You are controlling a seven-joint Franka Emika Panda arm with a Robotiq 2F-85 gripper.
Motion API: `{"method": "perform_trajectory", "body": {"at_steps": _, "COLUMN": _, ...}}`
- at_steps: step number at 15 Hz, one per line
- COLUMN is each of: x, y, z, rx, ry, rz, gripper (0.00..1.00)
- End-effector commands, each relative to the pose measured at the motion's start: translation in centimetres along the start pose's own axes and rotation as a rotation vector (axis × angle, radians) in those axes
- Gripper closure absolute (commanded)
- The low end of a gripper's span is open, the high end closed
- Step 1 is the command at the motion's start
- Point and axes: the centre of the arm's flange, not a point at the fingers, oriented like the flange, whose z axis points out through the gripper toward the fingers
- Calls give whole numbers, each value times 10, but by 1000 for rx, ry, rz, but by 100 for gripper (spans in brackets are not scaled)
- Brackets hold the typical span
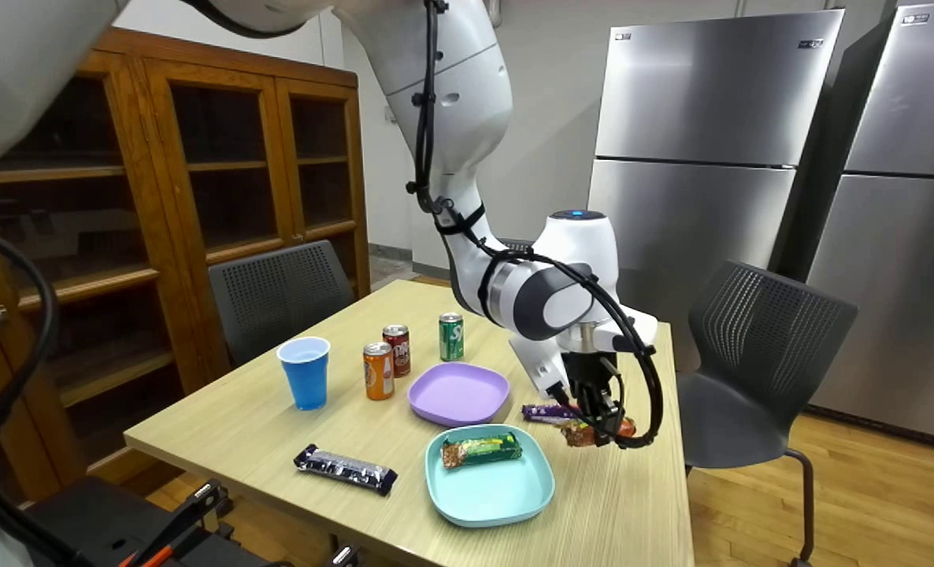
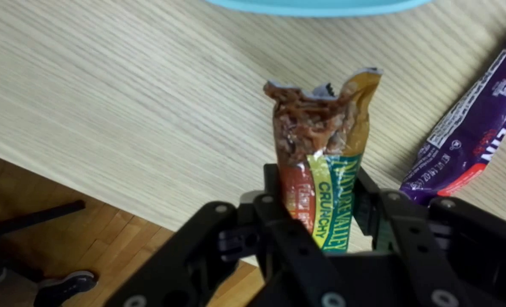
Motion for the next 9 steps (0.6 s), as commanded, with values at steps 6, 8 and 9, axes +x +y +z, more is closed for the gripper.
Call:
{"method": "perform_trajectory", "body": {"at_steps": 6, "x": -92, "y": 5, "z": -46, "rx": 5, "ry": -68, "rz": -3, "gripper": 84}}
{"method": "perform_trajectory", "body": {"at_steps": 8, "x": -112, "y": 0, "z": -47, "rx": -4, "ry": -74, "rz": -8, "gripper": 84}}
{"method": "perform_trajectory", "body": {"at_steps": 9, "x": -121, "y": -2, "z": -47, "rx": -7, "ry": -79, "rz": -11, "gripper": 84}}
